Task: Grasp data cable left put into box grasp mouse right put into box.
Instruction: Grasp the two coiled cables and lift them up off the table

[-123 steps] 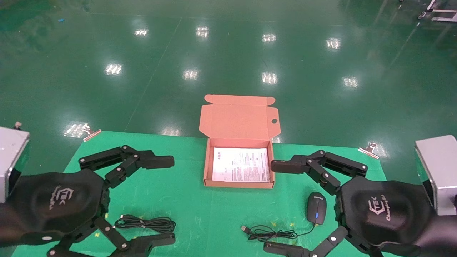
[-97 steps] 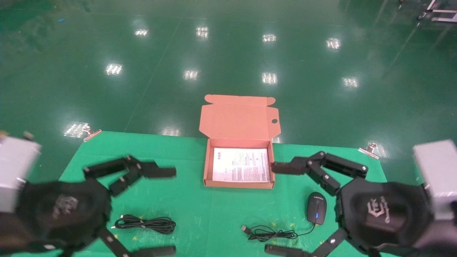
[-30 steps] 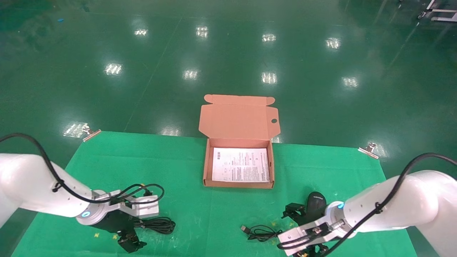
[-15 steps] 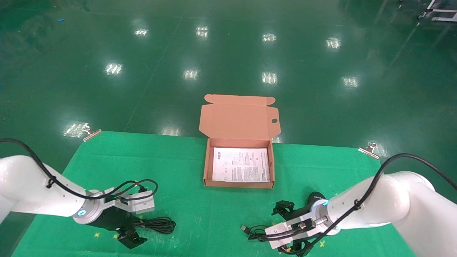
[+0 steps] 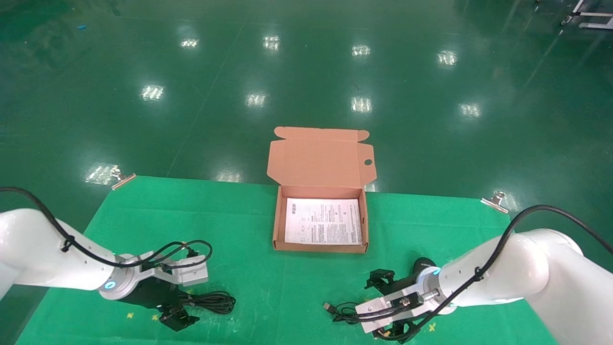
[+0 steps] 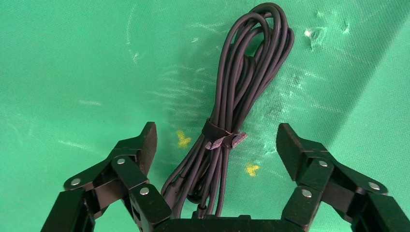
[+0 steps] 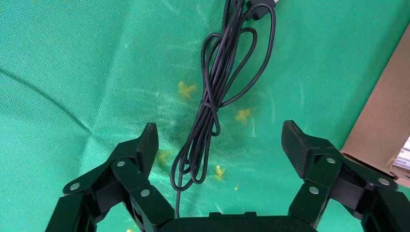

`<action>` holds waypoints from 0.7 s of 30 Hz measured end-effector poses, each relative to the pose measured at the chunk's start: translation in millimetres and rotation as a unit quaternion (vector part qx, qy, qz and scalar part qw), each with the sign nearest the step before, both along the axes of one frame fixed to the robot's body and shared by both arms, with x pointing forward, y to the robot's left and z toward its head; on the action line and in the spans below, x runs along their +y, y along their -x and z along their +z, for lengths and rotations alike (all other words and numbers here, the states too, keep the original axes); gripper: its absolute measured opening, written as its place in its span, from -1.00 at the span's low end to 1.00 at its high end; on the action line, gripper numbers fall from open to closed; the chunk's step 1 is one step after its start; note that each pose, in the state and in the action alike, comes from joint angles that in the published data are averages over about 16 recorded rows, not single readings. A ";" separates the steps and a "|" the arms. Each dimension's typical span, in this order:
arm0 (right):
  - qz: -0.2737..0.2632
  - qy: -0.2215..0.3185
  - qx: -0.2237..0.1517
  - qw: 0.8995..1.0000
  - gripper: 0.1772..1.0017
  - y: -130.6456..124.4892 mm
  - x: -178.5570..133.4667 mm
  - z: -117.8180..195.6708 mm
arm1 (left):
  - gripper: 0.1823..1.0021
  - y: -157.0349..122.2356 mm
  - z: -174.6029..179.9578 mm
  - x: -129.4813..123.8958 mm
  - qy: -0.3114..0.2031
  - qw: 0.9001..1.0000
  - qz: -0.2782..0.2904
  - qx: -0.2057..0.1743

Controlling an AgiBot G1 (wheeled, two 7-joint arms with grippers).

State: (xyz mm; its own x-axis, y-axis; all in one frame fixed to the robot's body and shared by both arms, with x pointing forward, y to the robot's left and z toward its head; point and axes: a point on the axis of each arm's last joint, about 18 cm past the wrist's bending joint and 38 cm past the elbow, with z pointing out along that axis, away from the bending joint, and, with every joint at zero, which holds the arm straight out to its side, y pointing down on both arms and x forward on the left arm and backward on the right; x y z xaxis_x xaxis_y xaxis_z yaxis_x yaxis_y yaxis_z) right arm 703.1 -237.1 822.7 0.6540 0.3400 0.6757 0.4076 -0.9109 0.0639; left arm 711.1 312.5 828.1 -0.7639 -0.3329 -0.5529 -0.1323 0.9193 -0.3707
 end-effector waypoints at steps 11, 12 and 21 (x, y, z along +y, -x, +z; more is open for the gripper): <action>0.001 0.000 0.000 1.000 0.62 0.6 -0.3 0.5 | 0.49 0.6 0.3 -0.9 0.000 1.000 -0.001 0.001; 0.001 0.000 0.000 1.000 0.59 0.6 -0.3 0.6 | 0.44 0.7 0.3 -0.9 -0.001 1.000 -0.001 0.002; 0.001 -0.001 0.000 1.000 0.08 0.8 -0.3 0.8 | -0.04 0.9 0.6 -1.1 -0.001 1.000 -0.001 0.002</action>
State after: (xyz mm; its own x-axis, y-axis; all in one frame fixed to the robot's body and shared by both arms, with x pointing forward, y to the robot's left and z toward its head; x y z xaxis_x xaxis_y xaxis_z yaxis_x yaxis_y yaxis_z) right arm 702.3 -237.4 823.5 0.6537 0.3404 0.6759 0.4092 -0.9103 0.0627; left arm 710.2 311.4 828.7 -0.7664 -0.3309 -0.5505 -0.1324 0.9201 -0.3687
